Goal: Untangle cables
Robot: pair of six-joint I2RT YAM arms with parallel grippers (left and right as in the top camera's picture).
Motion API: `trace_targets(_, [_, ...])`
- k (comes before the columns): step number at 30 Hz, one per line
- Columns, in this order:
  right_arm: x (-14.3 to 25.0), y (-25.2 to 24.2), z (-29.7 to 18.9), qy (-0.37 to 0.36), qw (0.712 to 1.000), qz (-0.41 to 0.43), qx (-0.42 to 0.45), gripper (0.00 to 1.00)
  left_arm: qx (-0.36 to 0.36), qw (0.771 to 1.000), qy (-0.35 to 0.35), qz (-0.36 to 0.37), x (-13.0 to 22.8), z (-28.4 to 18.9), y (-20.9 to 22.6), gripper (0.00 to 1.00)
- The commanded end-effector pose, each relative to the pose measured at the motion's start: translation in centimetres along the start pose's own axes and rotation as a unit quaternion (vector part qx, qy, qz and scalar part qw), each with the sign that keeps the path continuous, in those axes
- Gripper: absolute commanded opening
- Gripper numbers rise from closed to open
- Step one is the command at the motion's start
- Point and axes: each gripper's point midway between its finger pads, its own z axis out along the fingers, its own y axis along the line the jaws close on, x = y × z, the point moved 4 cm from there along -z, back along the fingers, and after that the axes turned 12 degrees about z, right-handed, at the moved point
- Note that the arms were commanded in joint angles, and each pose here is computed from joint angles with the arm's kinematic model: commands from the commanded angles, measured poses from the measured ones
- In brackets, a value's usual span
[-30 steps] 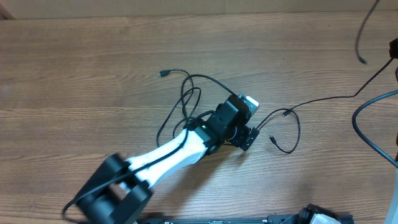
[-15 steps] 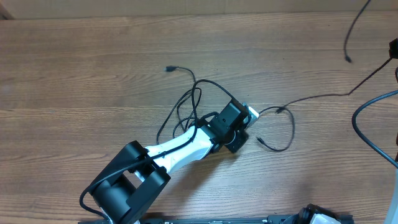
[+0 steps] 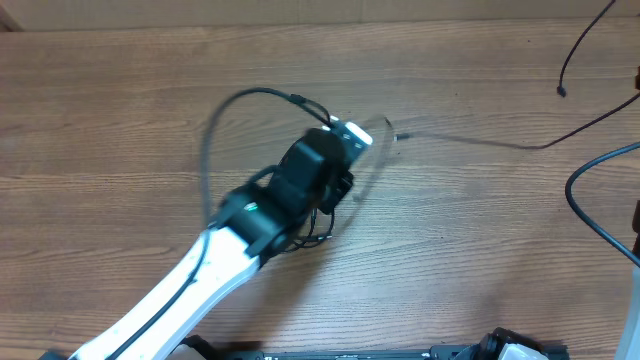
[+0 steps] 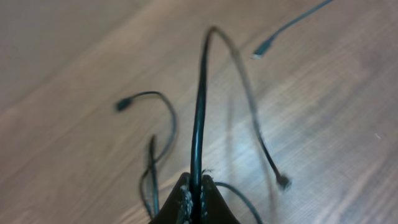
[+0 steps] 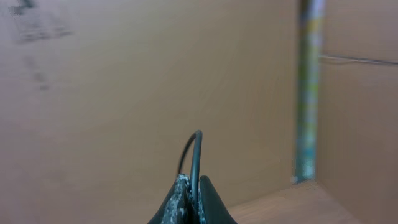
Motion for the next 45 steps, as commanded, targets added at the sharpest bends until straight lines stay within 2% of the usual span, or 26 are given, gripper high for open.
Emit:
trace_targets(1, [-1.3, -2.4, -0.2, -0.052, 0.993, -0.053, 0.095, 0.04, -0.015, 0.999, 0.031, -0.003, 1.6, -0.8, 1.2, 0.04])
trace_targets(6, [-3.1, -3.1, -0.3, -0.096, 0.979, -0.116, 0.136, 0.04, 0.03, 0.998, 0.058, 0.002, 2.9, -0.7, -0.1, 0.04])
trace_targets(13, [-4.1, -5.8, 1.0, -0.126, 0.944, -0.188, 0.241, 0.04, 0.034, 0.997, 0.065, 0.002, 3.1, -0.7, -0.2, 0.04])
trace_targets(16, [-3.8, -7.2, 2.2, -0.12, 0.938, -0.203, 0.256, 0.04, 0.037, 0.997, 0.07, 0.002, 3.3, -0.7, -0.3, 0.13])
trace_targets(22, [-2.6, -14.1, 5.0, -0.099, 0.917, -0.208, 0.325, 0.04, 0.044, 0.995, 0.091, 0.005, 4.2, -0.9, -0.6, 0.17])
trace_targets(28, [-1.7, -22.7, 5.3, -0.075, 0.888, -0.204, 0.405, 0.04, 0.046, 0.994, 0.099, 0.002, 4.6, -0.9, -0.7, 0.17])
trace_targets(33, [2.8, -30.3, 5.5, 0.013, 0.877, -0.174, 0.448, 0.04, 0.044, 0.995, 0.094, -0.003, 4.4, -0.9, -0.6, 0.18])
trace_targets(37, [9.9, -36.8, 4.6, 0.141, 0.846, -0.142, 0.493, 0.04, 0.043, 0.994, 0.095, -0.022, 4.3, -0.9, -0.6, 0.22])
trace_targets(42, [17.2, -40.8, 3.4, 0.226, 0.822, -0.047, 0.52, 0.05, 0.042, 0.995, 0.093, -0.022, 4.2, -0.8, -0.6, 0.23])
trace_targets(44, [19.4, -41.3, 3.2, 0.248, 0.814, -0.015, 0.525, 0.18, 0.042, 0.995, 0.091, -0.022, 4.2, -0.8, -0.6, 0.24])
trace_targets(45, [19.9, -41.5, 3.0, 0.254, 0.811, -0.009, 0.527, 0.31, 0.042, 0.995, 0.091, -0.022, 4.2, -0.8, -0.6, 0.24])
